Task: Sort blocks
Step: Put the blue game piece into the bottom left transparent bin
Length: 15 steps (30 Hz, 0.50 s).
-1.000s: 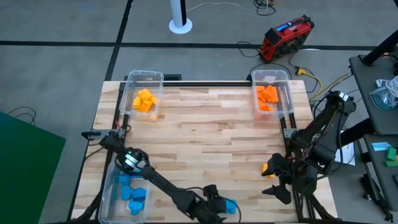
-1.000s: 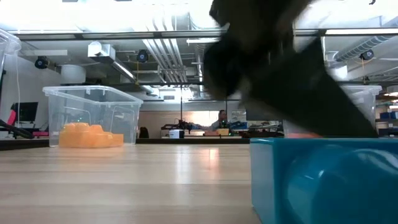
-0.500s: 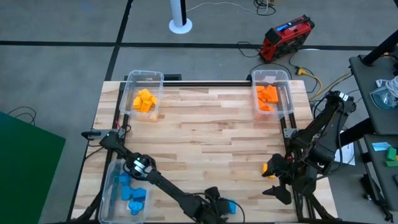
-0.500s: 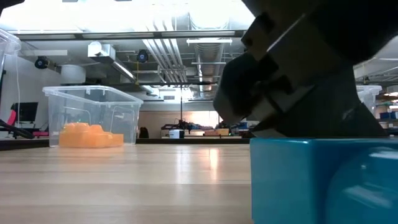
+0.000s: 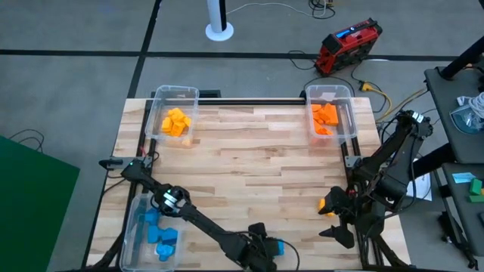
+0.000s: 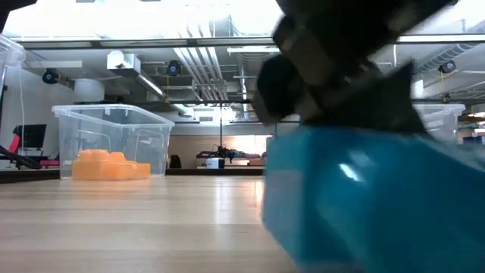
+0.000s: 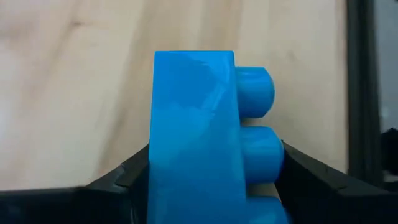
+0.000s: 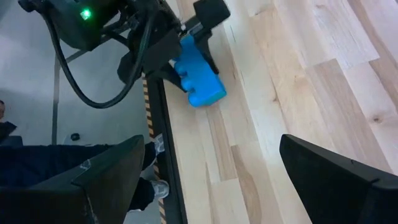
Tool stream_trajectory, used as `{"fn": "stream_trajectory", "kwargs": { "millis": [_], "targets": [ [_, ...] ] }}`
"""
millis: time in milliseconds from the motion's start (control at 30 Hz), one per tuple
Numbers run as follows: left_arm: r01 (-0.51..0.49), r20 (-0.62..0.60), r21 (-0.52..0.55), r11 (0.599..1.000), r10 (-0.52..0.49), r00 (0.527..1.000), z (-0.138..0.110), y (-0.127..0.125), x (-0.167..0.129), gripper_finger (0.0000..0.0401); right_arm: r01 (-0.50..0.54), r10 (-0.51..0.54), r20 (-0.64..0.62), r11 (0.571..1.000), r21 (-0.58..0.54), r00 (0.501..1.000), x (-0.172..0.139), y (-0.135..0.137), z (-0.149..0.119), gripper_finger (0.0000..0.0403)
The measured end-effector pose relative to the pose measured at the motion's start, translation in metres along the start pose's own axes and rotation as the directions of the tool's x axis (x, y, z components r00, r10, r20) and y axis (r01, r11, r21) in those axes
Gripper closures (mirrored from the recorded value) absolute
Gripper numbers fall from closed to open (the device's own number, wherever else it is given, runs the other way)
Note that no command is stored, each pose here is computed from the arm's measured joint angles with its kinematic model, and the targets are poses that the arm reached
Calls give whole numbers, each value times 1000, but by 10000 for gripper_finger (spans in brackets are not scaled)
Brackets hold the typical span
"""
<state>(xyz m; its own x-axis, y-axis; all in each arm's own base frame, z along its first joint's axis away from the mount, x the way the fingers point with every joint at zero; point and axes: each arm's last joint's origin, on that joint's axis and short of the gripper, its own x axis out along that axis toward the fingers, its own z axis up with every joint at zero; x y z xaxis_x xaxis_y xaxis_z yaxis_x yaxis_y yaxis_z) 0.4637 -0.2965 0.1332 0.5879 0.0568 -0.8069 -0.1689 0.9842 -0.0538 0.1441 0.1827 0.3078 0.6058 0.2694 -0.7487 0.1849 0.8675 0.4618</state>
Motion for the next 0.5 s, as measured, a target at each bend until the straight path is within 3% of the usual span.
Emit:
{"fn": "stream_trajectory", "kwargs": {
  "millis": [200, 400, 500],
  "targets": [
    [-60, 3, 2, 998, 60, 998, 22, 13, -45, 169, 0, 0, 0, 1000, -26, 1000, 0, 0, 0, 37],
    [-139, -4, -153, 978, 140, 990, 40, 32, -106, 169, 12, -12, 16, 999, -53, 1000, 1, -2, 4, 37],
    [-159, 2, -260, 952, 165, 986, 48, 45, -151, 169, 31, -28, 43, 998, -61, 999, 2, -4, 9, 37]
  ]
}}
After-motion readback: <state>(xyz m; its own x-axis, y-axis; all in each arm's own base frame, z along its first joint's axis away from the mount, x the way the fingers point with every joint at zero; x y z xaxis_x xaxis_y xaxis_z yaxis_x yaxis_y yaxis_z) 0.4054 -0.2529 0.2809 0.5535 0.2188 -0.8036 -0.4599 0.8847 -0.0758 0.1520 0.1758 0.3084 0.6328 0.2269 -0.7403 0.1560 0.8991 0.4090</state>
